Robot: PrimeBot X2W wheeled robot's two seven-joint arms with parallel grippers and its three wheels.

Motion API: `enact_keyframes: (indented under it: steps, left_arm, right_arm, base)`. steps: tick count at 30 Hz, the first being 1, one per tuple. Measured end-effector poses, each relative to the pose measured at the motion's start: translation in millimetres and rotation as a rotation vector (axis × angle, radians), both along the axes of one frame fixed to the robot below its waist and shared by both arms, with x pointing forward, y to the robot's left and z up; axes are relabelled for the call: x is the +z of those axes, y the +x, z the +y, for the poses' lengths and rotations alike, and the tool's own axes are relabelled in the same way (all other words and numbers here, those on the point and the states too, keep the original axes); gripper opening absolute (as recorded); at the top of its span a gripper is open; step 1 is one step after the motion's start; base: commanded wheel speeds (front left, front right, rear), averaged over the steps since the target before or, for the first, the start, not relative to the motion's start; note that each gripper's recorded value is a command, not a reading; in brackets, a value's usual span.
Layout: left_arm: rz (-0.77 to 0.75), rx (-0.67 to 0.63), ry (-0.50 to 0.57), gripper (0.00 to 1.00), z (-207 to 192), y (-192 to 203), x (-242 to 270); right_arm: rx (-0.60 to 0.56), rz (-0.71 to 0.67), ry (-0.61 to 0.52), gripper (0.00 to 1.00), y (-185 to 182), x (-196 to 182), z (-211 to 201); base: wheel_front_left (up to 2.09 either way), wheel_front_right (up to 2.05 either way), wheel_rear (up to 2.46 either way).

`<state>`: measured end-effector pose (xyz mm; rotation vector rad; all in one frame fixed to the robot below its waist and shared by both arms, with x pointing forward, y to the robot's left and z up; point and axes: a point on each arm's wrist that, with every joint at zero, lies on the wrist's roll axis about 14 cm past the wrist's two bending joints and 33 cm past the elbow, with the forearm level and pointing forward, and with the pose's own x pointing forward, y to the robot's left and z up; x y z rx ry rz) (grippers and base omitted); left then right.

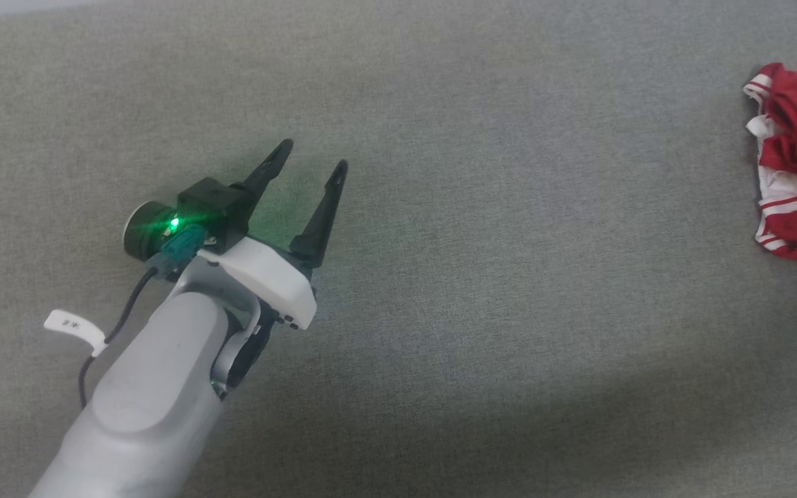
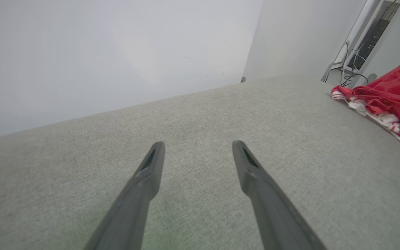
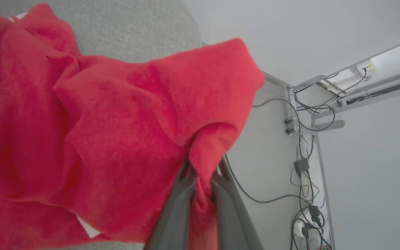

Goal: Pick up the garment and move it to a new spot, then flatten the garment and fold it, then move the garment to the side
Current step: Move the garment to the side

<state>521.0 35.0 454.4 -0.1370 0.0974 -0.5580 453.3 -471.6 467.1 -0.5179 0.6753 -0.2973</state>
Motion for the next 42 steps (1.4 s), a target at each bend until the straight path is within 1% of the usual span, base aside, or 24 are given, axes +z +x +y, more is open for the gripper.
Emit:
enact_keyframes:
  steps: [6, 8, 9, 10, 12, 14, 26, 30, 38, 42]
  left_arm:
    - [0.01, -0.009, 0.002, 1.0, -1.4, 5.0, -6.1]
    - [0.01, -0.007, 0.004, 1.0, 0.3, 6.6, -6.9]
    - [0.012, -0.004, 0.005, 1.0, 1.2, 6.8, -7.5]
    - [0.015, -0.001, 0.008, 1.0, 2.4, 6.6, -8.9]
    - [0.013, 0.004, 0.01, 1.0, 5.4, 6.7, -9.5]
    - [0.011, 0.01, 0.014, 1.0, 8.9, 7.5, -8.5]
    - [-0.025, 0.073, 0.009, 1.0, 31.8, 0.9, 11.4]
    - [-0.043, 0.111, 0.007, 1.0, 46.0, -6.4, 21.7]
    - [-0.121, 0.217, -0.01, 1.0, 84.1, -36.4, 55.5]
    - [-0.12, 0.275, -0.002, 1.0, 108.0, -55.4, 58.1]
  right_arm:
    - [-0.009, 0.048, 0.021, 0.0, 3.7, -26.8, 9.8]
    - [-0.008, 0.049, 0.028, 0.0, 6.5, -30.7, 12.8]
    - [-0.011, 0.051, 0.028, 0.16, 7.4, -31.2, 12.8]
    - [-0.012, 0.05, 0.029, 0.23, 8.4, -31.4, 13.2]
    - [-0.009, 0.046, 0.034, 0.45, 10.0, -32.6, 15.4]
    - [-0.005, 0.033, 0.037, 1.0, 12.6, -30.7, 17.2]
    - [0.02, -0.091, 0.062, 1.0, 23.9, -1.7, 27.7]
    - [0.045, -0.165, 0.079, 1.0, 28.1, 13.5, 36.8]
    - [0.109, -0.306, 0.144, 1.0, 25.1, 32.8, 67.7]
    - [0.144, -0.357, 0.181, 1.0, 21.9, 38.9, 87.4]
  base:
    - [0.0, 0.0, 0.0]
    - [0.0, 0.0, 0.0]
    - [0.0, 0.0, 0.0]
    - [0.0, 0.0, 0.0]
    - [0.0, 0.0, 0.0]
    - [0.0, 0.0, 0.0]
    - [0.0, 0.0, 0.0]
    - [0.0, 0.0, 0.0]
    - [0.0, 0.0, 0.0]
    - [0.0, 0.0, 0.0]
